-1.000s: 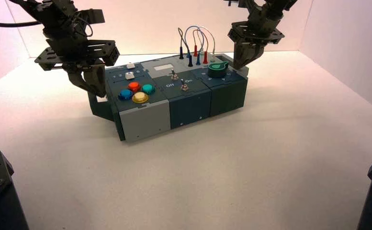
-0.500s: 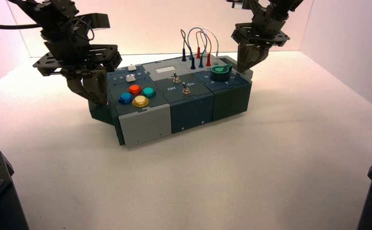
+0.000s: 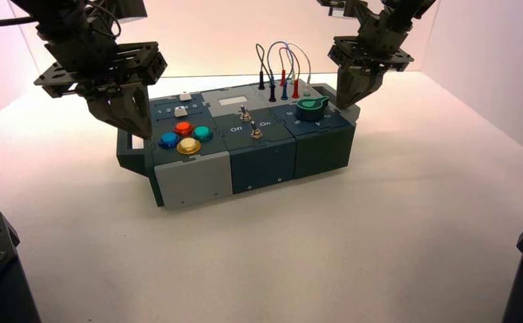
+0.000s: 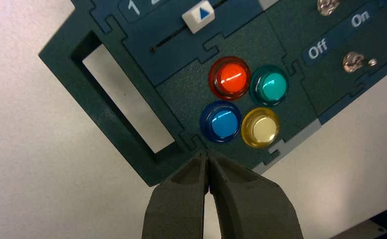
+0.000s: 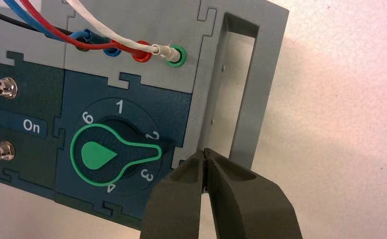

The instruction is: Move the box closer.

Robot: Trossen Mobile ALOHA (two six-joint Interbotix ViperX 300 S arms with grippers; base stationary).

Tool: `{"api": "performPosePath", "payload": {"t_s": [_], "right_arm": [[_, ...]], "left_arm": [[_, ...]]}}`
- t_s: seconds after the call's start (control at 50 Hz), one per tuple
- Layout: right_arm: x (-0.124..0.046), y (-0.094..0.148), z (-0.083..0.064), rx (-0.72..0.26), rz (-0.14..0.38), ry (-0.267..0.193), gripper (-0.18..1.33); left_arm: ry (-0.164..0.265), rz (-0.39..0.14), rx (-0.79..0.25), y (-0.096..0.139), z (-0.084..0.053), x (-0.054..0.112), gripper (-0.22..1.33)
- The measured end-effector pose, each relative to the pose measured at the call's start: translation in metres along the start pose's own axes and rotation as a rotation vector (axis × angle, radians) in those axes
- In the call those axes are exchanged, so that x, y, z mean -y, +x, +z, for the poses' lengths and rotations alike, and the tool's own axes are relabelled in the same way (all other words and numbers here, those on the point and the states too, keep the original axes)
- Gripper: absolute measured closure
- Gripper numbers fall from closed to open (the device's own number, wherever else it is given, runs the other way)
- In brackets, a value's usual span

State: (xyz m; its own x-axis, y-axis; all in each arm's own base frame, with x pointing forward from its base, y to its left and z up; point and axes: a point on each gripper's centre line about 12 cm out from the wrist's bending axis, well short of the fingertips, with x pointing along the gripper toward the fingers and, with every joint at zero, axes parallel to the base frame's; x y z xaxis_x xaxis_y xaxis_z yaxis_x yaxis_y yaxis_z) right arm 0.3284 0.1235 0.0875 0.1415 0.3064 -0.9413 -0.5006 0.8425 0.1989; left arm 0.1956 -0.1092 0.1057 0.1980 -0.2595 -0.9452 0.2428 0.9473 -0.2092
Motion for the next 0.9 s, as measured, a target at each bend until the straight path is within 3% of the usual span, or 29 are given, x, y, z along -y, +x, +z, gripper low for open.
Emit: {"api": "performPosePath", "payload": {"t_s": [0.32,0.66,0.9], "right_arm": [[-0.002,-0.001,-0.005,-0.006,0.003,0.003,1.30],[-0.014,-0.004,-0.019,-0.012,0.004,0.002,1.29],[-0.016,-0.006,-0.031,-0.006,-0.003,0.033,1.29]], "left_arm": [[0.000,0.000,0.009,-0.001,-0.003,0.000,1.27],[-0.005,0.001,0.023,-0.001,-0.001,-0.001,1.27],[-0.007,0.002,0.032,0.000,-0.001,-0.001,1.27]]}}
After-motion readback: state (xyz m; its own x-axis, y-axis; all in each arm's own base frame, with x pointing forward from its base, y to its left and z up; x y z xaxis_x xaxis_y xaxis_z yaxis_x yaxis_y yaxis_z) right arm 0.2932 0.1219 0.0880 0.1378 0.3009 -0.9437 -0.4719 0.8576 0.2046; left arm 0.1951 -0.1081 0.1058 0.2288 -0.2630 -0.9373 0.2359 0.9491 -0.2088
